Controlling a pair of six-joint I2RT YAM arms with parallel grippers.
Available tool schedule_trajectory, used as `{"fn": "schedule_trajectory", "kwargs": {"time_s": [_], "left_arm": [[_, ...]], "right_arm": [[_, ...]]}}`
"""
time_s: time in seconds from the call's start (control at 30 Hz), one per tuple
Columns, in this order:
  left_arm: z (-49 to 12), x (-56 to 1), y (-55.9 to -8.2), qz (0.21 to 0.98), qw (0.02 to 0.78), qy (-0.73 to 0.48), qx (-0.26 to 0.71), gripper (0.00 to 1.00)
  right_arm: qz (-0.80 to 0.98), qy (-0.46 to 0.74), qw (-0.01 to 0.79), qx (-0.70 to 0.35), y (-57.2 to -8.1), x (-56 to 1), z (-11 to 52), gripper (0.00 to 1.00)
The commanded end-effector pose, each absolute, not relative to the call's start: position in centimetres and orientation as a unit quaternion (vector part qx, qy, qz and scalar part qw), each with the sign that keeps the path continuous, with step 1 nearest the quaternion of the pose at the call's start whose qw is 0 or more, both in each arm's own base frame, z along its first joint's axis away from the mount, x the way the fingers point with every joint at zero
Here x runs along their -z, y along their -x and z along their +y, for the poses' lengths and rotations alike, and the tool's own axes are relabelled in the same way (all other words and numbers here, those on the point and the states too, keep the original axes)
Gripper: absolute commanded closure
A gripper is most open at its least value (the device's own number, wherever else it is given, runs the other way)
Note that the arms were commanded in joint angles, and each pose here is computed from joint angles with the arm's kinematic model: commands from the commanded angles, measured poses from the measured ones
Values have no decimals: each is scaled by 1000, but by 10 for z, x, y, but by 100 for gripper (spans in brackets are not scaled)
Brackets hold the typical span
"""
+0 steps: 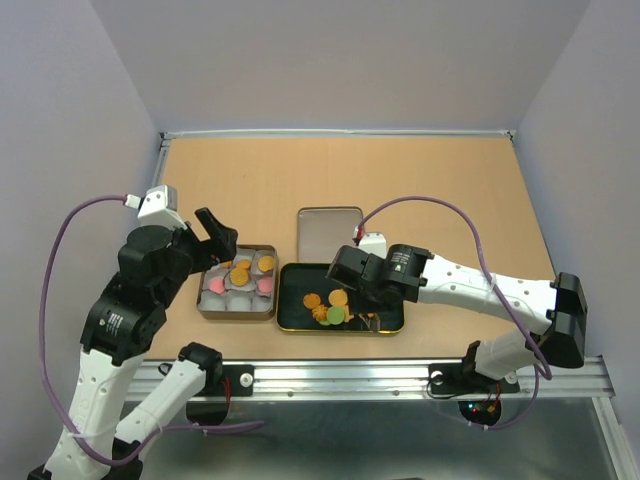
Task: Pack the cookies
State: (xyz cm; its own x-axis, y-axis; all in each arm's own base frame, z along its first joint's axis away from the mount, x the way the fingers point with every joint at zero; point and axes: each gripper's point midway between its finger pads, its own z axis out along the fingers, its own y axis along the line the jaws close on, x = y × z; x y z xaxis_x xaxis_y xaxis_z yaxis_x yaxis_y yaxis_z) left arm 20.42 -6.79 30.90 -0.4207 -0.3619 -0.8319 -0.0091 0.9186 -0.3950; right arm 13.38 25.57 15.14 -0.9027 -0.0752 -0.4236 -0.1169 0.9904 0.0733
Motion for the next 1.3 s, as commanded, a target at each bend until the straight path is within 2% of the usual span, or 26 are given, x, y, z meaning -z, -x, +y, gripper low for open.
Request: {"fn": "schedule_trajectory", "kwargs": {"time_s": [0.0, 0.57, 0.67, 0.83, 1.2, 1.27], "left_arm": [[-73, -316, -212, 820, 537, 97, 173, 1], [-66, -313, -198, 820, 538, 99, 168, 1], [-65, -313, -196, 819, 539, 103, 170, 1], [-63, -313, -193, 817, 541, 108, 171, 1], [-60, -314, -192, 813, 546, 112, 168, 1], [-61, -314, -192, 813, 546, 112, 171, 1]], "right_arm": [[973, 36, 217, -63, -135, -159, 261, 48], [983, 54, 169, -46, -124, -137, 269, 47], [983, 58, 169, -46, -125, -139, 271, 50], [983, 61, 166, -41, -124, -144, 270, 65], [981, 57, 174, -67, -124, -165, 275, 78], [978, 55, 183, -83, -128, -176, 283, 82]]}}
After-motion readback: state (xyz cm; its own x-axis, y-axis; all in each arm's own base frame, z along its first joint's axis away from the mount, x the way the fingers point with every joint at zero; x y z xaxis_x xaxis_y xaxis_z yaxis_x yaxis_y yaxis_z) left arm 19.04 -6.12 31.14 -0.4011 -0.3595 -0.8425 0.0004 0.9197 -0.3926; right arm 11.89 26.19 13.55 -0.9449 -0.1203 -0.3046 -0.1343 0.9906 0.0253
